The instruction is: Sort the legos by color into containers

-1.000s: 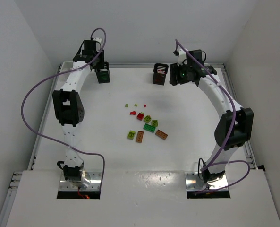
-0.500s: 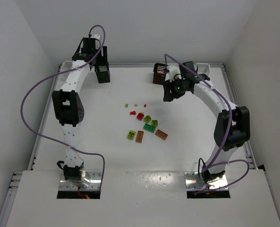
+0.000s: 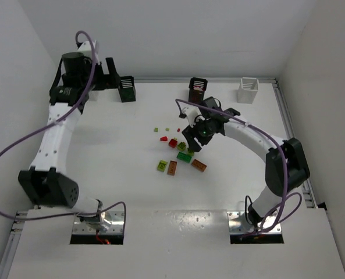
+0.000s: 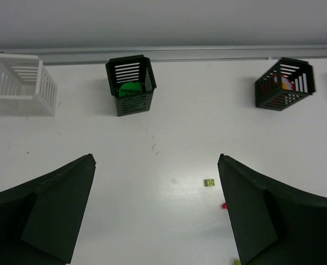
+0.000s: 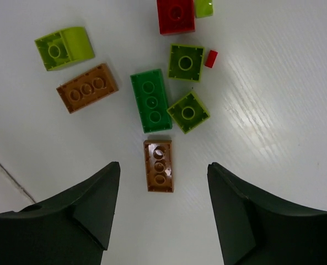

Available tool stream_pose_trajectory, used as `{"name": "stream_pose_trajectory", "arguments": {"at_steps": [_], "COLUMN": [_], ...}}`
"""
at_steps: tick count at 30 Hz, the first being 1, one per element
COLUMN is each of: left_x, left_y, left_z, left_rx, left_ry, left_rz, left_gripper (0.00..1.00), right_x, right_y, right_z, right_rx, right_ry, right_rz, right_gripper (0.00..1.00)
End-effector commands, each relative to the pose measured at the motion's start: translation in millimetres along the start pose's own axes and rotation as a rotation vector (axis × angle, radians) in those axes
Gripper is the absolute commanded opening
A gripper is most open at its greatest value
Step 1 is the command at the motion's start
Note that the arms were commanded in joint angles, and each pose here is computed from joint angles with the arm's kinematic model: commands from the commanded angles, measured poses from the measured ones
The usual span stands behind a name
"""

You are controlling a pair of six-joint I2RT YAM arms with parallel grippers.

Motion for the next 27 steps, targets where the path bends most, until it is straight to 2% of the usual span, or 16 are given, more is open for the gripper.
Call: {"name": "stream_pose_trajectory", "arguments": {"at_steps": [1,5,6,10,12,27], "left_x": [-4.3,-23.7,-24.0,-34.6,-37.6,-46.1], "left_y": [-34.2,-48.9,-52.4,-52.3,-53.2,-47.0], "left_z": [-14.2,-13.5,-8.1,-7.5,-3.7,-0.3], "left_rx": [-0.089,-0.079,-0.057,-0.060,-0.053,-0.067], "left_ry": [-0.019,0.013,0.009,0.025,0.030,0.026], "left_rz": [-0.038,0.002,0.004,0.053,0.065,0.089], "left_gripper": [1.00,1.00,1.00,1.00,1.00,1.00], "right_x": [27.8,50.5,68.4,87.0,99.4,75.9], "right_y": [0.5,18.4,19.4,53.5,56.8,111.8], "right_z": [2.5,-1.1,0.5,-0.1,-1.8,-0.5], "right_rx": [-0.049,-0.104,-0.112,-0.117,-0.118,-0.093], "right_ry": [-0.082,-0.038,-0.055,-0.092,-0.105,-0.150], "right_rz": [-0.073,-0.082,-0.114,-0.090,-0.091,0.051], "right_gripper": [0.66,0.67,0.67,0.70,0.72,0.73]}}
Point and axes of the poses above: each gripper's point midway between its finger pads, its own y axis out along the fingers, its own z axis along the line the jaws close on, x = y × z, the point moved 1 cm from there along -y, back along the fingers, and after that the axes turned 9 degrees about y, right-handed, at the moved point
